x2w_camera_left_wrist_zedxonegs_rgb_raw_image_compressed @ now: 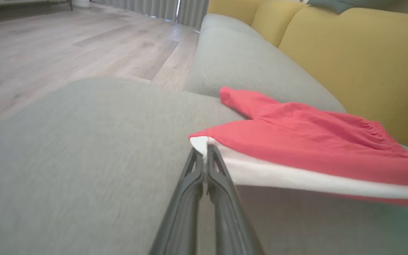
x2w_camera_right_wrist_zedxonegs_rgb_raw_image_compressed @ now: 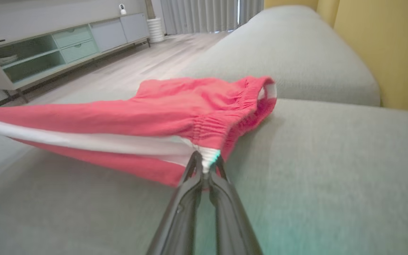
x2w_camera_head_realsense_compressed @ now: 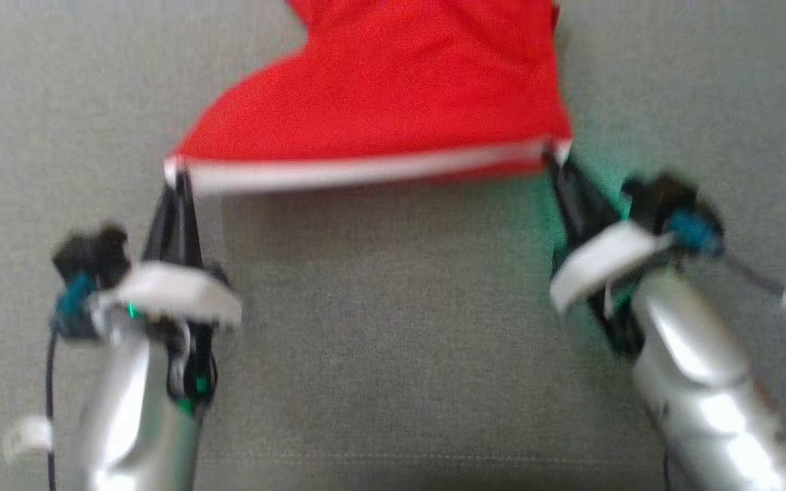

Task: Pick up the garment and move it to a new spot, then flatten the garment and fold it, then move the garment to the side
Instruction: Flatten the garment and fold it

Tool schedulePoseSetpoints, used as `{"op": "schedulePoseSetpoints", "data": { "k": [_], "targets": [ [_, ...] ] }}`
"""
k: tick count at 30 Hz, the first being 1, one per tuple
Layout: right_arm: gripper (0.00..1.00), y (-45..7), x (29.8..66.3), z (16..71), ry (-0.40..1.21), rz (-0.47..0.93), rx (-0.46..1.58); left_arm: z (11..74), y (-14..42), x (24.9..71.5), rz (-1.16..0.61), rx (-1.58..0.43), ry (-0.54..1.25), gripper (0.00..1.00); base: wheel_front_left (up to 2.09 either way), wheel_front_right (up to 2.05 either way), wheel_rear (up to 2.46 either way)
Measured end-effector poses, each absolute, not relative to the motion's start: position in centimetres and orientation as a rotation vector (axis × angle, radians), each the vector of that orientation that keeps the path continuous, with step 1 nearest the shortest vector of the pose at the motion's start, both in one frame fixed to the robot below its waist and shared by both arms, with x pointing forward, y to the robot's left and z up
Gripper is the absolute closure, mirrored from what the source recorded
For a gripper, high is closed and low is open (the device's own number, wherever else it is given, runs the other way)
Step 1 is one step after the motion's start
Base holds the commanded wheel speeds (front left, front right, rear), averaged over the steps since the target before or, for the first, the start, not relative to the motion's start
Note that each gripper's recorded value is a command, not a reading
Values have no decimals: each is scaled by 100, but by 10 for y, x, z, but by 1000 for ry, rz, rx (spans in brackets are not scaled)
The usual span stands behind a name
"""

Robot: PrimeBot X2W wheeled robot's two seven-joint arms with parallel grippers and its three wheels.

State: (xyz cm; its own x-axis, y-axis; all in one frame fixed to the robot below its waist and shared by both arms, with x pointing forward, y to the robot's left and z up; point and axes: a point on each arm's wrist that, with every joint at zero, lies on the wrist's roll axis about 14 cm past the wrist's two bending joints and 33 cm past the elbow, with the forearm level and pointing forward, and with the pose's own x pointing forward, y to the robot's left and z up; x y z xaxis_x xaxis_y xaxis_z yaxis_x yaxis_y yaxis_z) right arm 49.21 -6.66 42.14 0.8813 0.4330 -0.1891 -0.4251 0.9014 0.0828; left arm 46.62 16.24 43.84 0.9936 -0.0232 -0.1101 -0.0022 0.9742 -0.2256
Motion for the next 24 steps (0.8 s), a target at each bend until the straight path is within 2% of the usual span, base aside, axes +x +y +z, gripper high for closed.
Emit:
{"op": "schedulePoseSetpoints", "data": {
  "k": [5, 16, 21, 24],
  "targets": [
    [100, -67, 432, 401, 297, 458, 88, 424, 164, 413, 26, -258, 176, 100, 0, 0, 0],
    [100, -56, 344, 386, 385, 510, 122, 413, 170, 328, 74, -262, 228, 100, 0, 0, 0],
    [100, -51, 310, 379, 436, 542, 138, 405, 176, 295, 103, -259, 249, 100, 0, 0, 0],
    [100, -50, 308, 382, 435, 545, 154, 415, 177, 298, 96, -253, 216, 100, 0, 0, 0]
  ]
}}
